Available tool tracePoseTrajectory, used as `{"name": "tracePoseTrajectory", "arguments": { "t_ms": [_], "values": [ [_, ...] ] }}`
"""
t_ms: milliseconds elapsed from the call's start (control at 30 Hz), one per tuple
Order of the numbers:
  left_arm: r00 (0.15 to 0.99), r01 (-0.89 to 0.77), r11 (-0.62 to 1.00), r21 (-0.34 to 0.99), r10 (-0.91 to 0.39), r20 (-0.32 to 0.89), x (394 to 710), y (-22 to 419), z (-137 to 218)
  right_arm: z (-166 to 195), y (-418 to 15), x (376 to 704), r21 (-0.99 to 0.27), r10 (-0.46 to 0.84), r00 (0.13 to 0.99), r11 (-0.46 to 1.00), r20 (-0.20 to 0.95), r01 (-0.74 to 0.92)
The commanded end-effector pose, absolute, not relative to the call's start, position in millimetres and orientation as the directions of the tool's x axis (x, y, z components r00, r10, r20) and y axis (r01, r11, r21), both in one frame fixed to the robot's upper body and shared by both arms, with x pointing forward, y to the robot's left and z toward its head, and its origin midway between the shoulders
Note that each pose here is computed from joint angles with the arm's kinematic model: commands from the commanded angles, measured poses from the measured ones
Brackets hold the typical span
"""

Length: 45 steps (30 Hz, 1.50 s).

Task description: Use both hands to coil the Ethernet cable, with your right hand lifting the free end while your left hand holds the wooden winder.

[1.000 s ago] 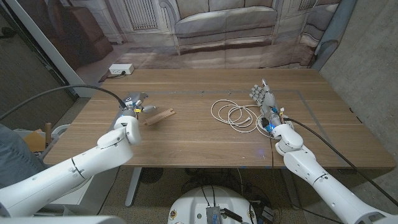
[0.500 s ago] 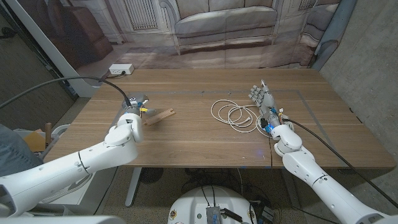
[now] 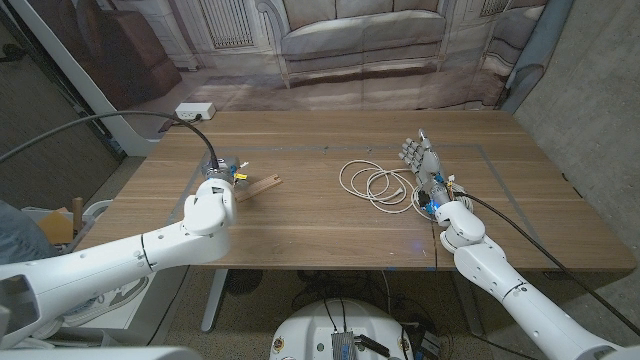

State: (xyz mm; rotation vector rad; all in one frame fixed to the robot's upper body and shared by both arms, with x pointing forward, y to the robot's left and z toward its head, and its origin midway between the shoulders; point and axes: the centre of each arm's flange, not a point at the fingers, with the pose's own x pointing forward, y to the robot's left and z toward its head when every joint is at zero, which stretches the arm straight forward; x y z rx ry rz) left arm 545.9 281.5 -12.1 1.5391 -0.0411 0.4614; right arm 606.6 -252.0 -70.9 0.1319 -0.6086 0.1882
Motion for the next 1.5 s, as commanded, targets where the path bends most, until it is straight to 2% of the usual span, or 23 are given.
{"name": "tracePoseTrajectory", "arguments": {
  "t_ms": [33, 1267, 1500],
  "values": [
    [0.931, -0.265, -0.041, 0.963, 0.248, 0.267, 553, 272, -20, -71, -253, 605, 0.064, 0.140, 0.807, 0.975, 0.574, -0.215],
    [0.958, -0.192, 0.094, 0.977, 0.234, 0.166, 589, 277, -55, -73, -247, 615, 0.076, 0.129, 0.829, 0.976, 0.545, -0.202],
    [0.958, -0.220, 0.143, 0.965, 0.220, 0.186, 593, 276, -54, -70, -245, 615, 0.076, 0.128, 0.824, 0.976, 0.552, -0.203]
  ]
}}
